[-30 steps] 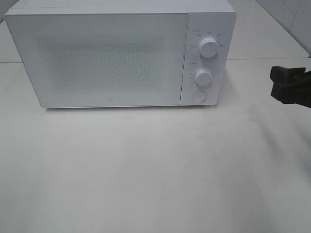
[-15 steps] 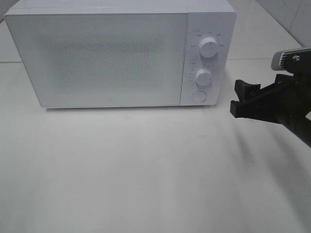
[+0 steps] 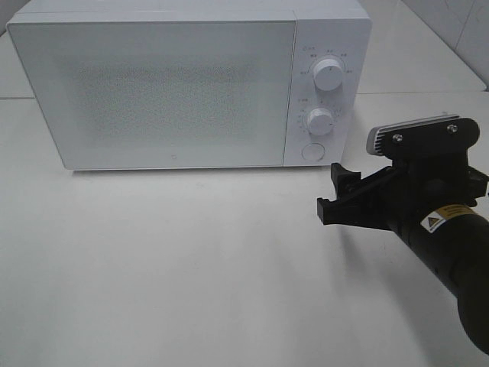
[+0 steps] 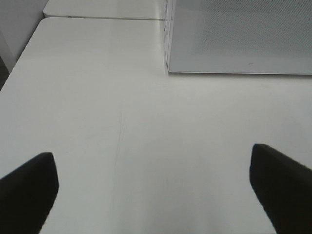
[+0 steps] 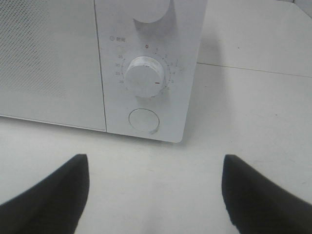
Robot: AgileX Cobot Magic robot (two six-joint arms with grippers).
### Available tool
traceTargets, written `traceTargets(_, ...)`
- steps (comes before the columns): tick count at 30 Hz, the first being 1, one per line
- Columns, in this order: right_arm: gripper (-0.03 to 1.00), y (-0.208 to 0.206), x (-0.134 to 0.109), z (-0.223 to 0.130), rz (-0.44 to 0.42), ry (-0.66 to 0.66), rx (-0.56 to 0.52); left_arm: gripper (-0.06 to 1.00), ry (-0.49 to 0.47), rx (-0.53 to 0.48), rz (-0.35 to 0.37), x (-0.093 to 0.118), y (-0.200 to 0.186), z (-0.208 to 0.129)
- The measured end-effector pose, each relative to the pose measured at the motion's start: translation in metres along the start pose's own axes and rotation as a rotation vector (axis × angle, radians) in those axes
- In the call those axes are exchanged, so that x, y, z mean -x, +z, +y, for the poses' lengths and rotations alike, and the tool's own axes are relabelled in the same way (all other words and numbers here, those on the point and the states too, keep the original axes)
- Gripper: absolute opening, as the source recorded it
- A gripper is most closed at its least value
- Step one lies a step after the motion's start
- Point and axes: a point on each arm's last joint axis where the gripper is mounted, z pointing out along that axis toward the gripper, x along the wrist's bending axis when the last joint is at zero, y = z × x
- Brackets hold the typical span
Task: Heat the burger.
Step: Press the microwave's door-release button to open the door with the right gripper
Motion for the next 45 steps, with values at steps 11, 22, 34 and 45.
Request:
traceTargets(11,0.74,0.0023,-0.0015,0.0014,-0.004,0.060,0.006,0.99,0.000,0.000,0.000,0.0000,0.0000,0.0000)
traceTargets(22,0.68,0.0023,-0.0015,0.0014,-0.003,0.516,0.007,0.99,0.000,0.000,0.000,0.0000,0.0000,0.0000)
traceTargets(34,0.53,0.0023,-0.0015,0.0014,0.000,1.184,0.007,0.99,0.000,0.000,0.000,0.0000,0.0000,0.0000)
traceTargets(45,0.19,0.0022,0.0042,-0.0009,-0.069,1.507,0.034,0.99,0.000,0.000,0.000,0.0000,0.0000,0.0000)
